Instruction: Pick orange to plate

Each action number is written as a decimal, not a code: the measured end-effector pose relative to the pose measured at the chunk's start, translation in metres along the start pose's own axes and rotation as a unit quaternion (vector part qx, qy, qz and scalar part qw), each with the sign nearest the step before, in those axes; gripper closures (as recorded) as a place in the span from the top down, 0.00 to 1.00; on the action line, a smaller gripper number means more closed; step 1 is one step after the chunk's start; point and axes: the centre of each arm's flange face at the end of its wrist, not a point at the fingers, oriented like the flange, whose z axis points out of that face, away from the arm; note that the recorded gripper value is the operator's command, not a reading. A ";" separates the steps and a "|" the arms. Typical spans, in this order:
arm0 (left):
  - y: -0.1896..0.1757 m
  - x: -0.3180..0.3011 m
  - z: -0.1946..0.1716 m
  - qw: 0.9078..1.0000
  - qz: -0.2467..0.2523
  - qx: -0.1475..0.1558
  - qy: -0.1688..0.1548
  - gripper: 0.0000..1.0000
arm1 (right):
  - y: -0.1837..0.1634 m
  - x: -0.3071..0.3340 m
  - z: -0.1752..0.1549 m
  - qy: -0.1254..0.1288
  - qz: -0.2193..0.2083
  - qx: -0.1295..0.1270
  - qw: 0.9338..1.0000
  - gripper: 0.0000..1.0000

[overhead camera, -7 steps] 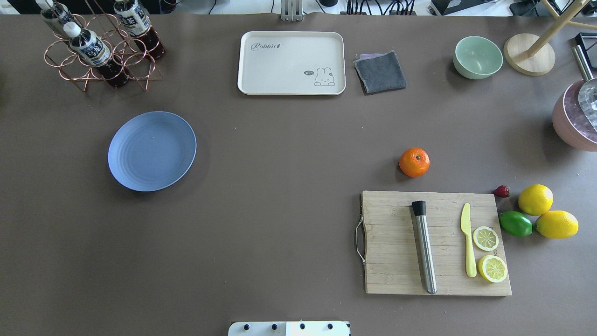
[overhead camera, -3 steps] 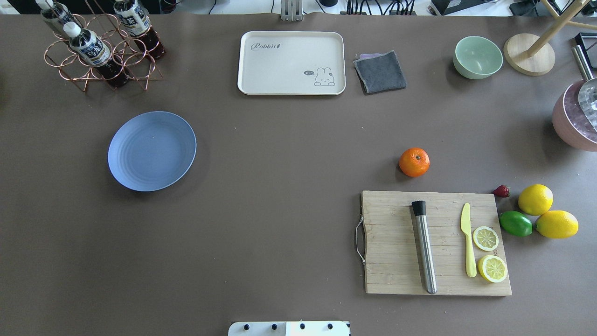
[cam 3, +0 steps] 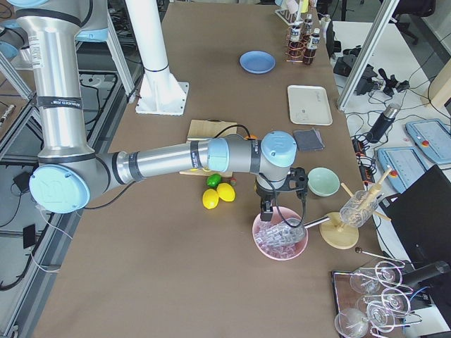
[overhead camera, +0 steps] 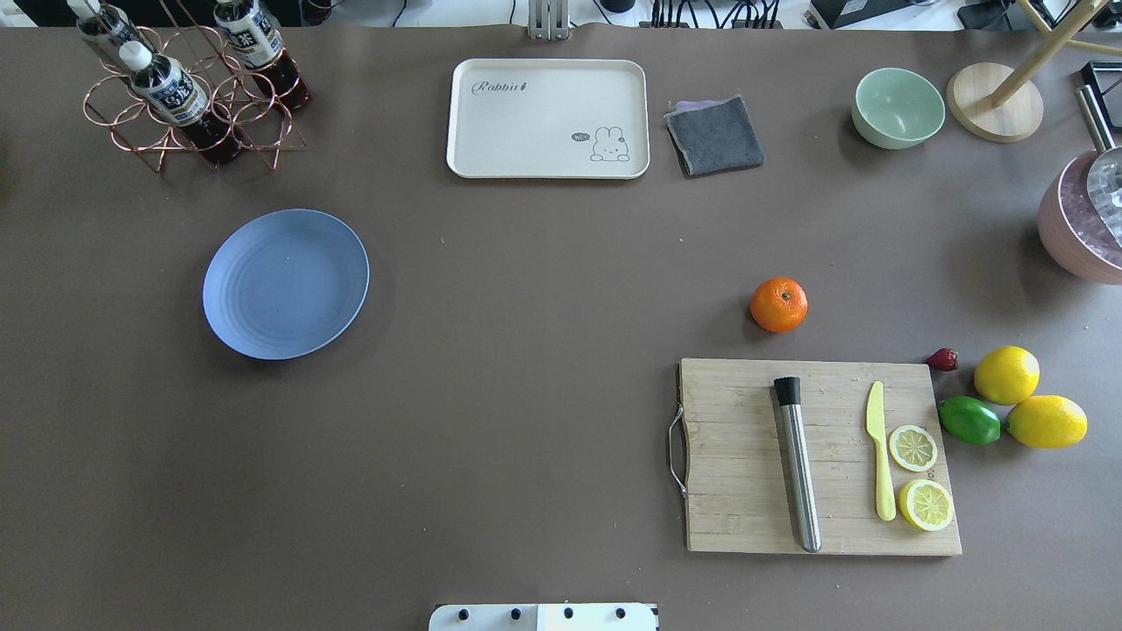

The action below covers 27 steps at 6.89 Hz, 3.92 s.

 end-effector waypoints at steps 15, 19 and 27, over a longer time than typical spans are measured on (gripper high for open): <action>0.030 0.281 0.179 0.986 -0.124 -0.017 0.109 0.53 | -0.040 -0.158 0.083 -0.026 0.071 0.042 0.996 1.00; 0.029 0.295 0.185 0.986 -0.118 -0.026 0.114 0.00 | -0.040 -0.160 0.085 -0.027 0.075 0.041 0.996 1.00; -0.054 0.440 0.113 0.953 -0.238 -0.043 0.183 0.00 | -0.055 -0.236 0.095 -0.032 0.088 0.048 0.994 1.00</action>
